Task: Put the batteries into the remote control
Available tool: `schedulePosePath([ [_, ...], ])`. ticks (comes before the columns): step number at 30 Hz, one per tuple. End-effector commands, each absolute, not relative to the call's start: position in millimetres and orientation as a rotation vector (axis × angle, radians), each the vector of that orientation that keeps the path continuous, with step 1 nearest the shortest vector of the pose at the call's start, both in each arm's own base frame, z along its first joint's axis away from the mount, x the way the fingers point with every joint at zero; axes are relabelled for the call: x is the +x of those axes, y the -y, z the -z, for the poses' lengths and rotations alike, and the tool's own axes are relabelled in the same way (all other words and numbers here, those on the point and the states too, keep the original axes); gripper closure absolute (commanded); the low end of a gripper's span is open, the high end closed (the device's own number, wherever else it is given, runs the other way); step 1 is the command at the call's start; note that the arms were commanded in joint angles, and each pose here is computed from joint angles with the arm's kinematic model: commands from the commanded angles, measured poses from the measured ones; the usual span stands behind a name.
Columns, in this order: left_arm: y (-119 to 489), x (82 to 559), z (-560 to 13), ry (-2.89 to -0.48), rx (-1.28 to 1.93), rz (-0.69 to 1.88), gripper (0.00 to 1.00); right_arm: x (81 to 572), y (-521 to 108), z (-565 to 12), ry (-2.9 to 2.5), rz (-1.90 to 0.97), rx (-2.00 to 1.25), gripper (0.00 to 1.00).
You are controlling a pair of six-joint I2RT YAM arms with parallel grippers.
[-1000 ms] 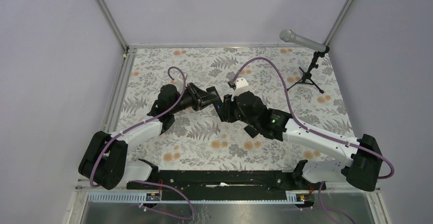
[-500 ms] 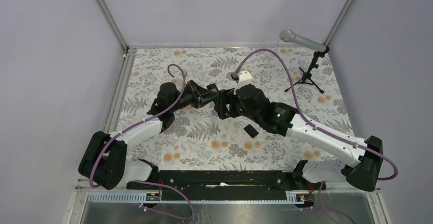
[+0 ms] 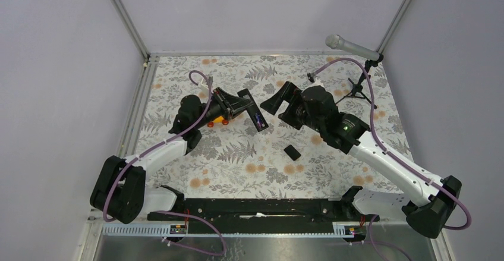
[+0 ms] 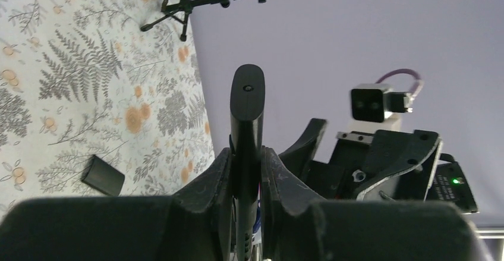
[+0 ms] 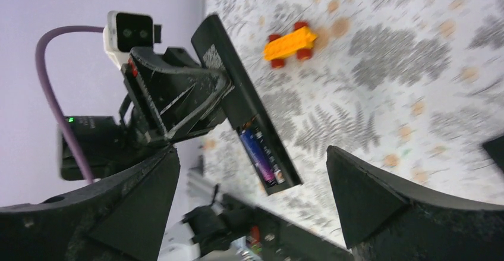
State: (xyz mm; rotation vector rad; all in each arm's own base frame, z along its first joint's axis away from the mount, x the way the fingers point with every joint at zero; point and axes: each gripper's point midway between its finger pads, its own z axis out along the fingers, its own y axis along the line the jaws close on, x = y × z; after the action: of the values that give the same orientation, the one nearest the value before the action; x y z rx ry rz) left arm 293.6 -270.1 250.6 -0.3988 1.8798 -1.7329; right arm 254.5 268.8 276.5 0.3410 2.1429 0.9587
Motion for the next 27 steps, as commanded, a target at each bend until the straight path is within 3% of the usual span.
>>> schedulePosePath([
  [1,264,295,-314,-1.669,-0.324,1.79,1.0,244,-299,-303,-2.125,-1.288,0.526,0.0],
  [7,265,291,-331,-1.602,-0.324,1.88,1.0,243,-310,-317,-2.076,-1.426,0.551,0.0],
  [13,258,286,-355,-1.457,-0.341,1.985,1.0,247,-296,-317,-2.058,-1.338,0.565,0.0],
  [27,263,291,-352,-1.532,-0.338,1.914,1.0,251,-315,-315,-2.043,-1.441,0.564,0.0],
])
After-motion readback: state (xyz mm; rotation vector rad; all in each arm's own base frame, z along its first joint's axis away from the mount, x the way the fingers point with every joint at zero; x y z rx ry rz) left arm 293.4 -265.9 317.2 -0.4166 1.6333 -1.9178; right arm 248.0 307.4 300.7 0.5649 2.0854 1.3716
